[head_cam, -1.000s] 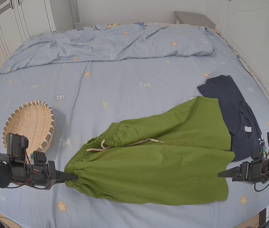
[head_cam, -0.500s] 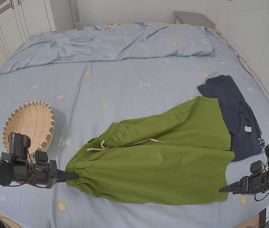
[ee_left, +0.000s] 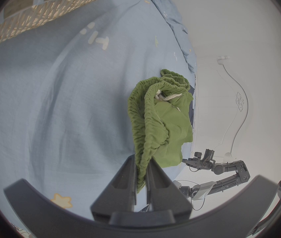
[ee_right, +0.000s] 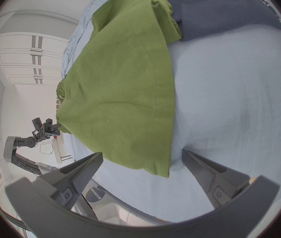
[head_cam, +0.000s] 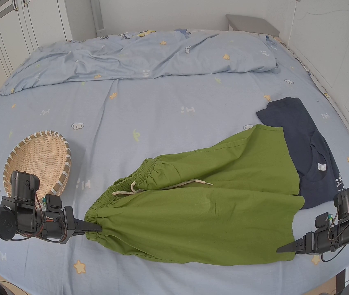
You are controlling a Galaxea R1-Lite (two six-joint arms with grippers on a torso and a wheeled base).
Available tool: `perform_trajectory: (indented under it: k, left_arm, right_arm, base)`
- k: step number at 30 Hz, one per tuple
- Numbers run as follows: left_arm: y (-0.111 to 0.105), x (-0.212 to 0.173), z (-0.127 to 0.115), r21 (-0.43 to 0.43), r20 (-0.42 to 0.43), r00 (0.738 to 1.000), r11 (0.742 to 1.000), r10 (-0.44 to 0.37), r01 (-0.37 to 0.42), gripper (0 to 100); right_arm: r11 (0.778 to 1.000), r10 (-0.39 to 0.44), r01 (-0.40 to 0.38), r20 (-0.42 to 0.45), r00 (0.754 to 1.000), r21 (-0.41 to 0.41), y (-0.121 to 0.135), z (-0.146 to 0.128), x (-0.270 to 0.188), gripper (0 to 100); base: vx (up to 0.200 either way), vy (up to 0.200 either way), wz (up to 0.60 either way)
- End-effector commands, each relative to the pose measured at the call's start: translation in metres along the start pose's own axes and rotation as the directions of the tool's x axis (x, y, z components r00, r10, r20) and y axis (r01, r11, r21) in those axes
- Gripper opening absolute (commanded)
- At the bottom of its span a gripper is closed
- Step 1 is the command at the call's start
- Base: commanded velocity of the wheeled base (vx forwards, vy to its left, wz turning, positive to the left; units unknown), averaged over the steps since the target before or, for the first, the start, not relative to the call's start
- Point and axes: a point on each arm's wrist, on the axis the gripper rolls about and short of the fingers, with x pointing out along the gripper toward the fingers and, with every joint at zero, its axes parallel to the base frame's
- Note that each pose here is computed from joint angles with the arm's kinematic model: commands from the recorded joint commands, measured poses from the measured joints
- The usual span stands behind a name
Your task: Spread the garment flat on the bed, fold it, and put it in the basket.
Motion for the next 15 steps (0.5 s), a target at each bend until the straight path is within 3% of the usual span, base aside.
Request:
perform_trajectory:
  k: [1,7,15]
  left_arm:
    - [-0.0011,-0.0002,-0.0007,0.003,-0.001,1.000,1.000,-0.002,0.002,0]
    - [-0.0006,0.0000,-0.0002,0.001,-0.001,1.000,1.000,-0.001,0.001,0]
    - [-0.0004,-0.0002,0.0000,0.001,0.000,1.000,1.000,-0.001,0.001,0]
  right_arm:
    - [0.999,0.009,-0.007,-0.058,0.998,0.039,-0.0108,-0.0057,0.0144,100]
    - [0.995,0.098,-0.098,-0.034,0.995,0.014,-0.0093,-0.0034,0.0155,100]
    - [0.993,0.119,-0.119,-0.034,0.992,0.014,-0.0089,-0.0025,0.0153,100]
  base:
    - [0.000,0.000,0.00]
    - [0.000,0.000,0.00]
    - [0.000,0.000,0.00]
